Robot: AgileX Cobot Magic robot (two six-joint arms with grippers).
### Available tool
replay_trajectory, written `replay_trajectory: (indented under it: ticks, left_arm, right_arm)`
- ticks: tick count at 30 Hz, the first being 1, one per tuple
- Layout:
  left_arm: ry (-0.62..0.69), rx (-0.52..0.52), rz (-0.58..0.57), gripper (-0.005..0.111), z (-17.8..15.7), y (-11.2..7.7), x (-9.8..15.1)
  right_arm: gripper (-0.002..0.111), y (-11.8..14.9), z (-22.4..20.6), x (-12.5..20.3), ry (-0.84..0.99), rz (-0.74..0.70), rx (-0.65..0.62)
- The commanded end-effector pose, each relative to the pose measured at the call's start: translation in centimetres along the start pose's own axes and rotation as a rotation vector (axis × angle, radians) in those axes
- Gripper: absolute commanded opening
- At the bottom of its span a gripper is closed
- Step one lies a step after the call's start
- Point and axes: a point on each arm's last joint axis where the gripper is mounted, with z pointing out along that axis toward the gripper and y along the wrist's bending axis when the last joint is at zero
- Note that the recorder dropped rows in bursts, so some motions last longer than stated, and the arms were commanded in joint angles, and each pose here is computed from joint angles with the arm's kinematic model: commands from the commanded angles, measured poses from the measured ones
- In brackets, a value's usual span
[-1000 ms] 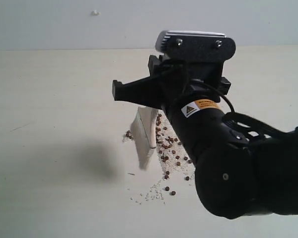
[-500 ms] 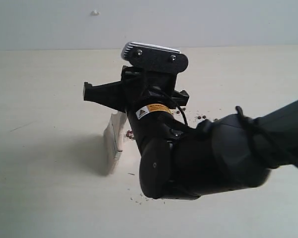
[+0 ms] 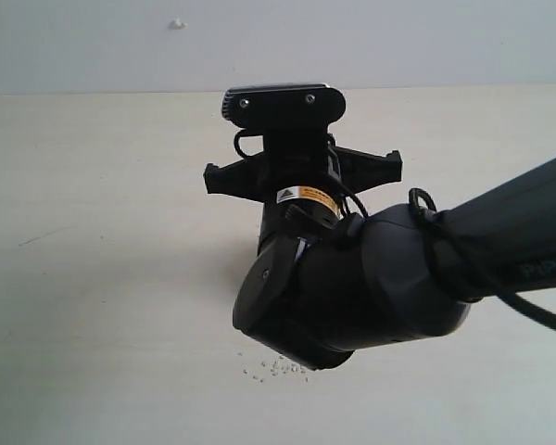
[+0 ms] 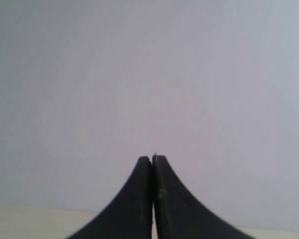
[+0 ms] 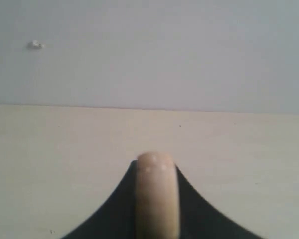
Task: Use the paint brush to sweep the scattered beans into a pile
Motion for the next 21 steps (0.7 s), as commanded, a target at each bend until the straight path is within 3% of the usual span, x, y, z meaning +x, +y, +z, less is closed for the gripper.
replay_trajectory:
  ticks: [1,11,21]
  left_arm:
    - [0.003,0.000,-0.005,0.000,0.0,0.0,0.1]
    - [0.003,0.000,-0.005,0.000,0.0,0.0,0.1]
    - [0.003,0.000,-0.005,0.000,0.0,0.0,0.1]
  right_arm:
    - [0.000,-0.2,0.0,-1.0,-0.025,-0.011,-0.001]
    - [0.000,-2.3,-2.8,-6.6,-0.060,0.053,-0.174]
    - [0.000,-9.7,-7.6,-5.1,-0.134,0.085,-0.392]
